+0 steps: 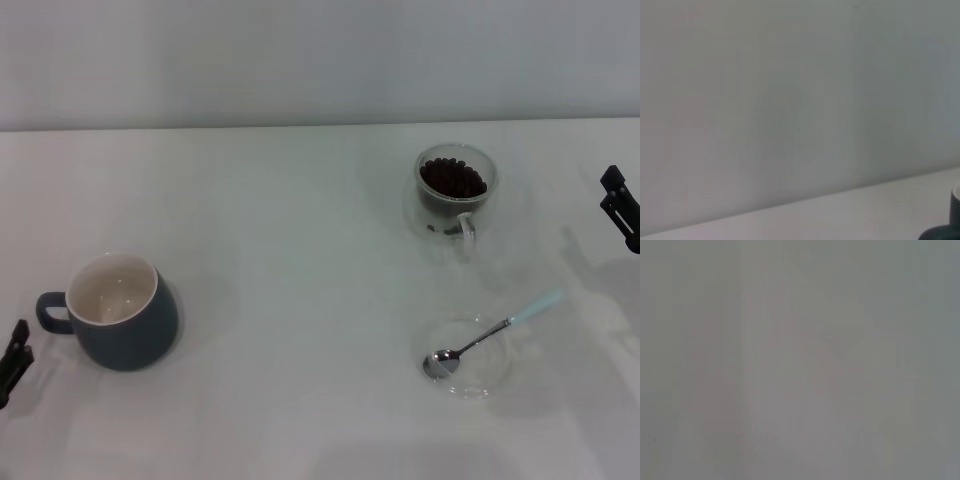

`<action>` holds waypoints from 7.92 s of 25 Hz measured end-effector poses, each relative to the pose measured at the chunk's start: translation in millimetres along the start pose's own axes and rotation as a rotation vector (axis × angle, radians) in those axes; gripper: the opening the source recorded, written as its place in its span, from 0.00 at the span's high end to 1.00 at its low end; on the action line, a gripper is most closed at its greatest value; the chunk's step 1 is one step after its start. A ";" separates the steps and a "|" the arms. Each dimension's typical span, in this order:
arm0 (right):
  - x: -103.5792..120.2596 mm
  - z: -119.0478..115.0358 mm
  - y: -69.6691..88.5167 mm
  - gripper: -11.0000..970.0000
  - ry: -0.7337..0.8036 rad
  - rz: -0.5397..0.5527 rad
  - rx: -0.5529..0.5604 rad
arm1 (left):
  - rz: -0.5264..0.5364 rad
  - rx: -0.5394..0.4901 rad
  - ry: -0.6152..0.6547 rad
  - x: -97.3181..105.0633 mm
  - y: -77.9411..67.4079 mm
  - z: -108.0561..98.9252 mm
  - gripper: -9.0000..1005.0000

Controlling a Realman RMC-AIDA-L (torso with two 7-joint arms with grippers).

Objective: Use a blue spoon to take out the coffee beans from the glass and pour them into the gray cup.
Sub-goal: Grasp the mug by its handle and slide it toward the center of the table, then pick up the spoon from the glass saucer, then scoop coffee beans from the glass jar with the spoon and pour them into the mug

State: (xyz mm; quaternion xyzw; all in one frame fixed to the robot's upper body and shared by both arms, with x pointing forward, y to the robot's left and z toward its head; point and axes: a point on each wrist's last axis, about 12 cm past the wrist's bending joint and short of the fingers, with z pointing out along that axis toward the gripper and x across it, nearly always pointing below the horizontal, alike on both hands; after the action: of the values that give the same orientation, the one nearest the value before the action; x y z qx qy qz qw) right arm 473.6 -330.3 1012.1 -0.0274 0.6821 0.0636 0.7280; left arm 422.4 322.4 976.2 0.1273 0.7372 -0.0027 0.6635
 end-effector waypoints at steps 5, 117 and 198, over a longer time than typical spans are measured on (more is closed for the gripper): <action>-0.2 0.0 0.0 0.13 -0.002 0.000 -0.001 | 0.044 0.034 0.025 -0.7 -3.1 12.9 0.14; 33.2 -24.8 12.8 0.14 0.418 0.868 -0.119 | -0.228 -0.145 -0.114 -13.2 4.7 8.1 0.11; -59.4 135.8 16.8 0.84 0.289 0.096 -0.324 | -0.327 -0.140 -0.128 -17.1 1.5 18.9 0.11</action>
State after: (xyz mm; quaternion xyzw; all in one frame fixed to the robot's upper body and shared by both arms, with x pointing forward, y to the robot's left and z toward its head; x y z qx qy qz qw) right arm 602.2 -299.7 1081.3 -0.1203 0.7608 0.2021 0.6049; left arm 442.7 317.5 991.0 -0.0412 0.7026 -0.0674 0.7072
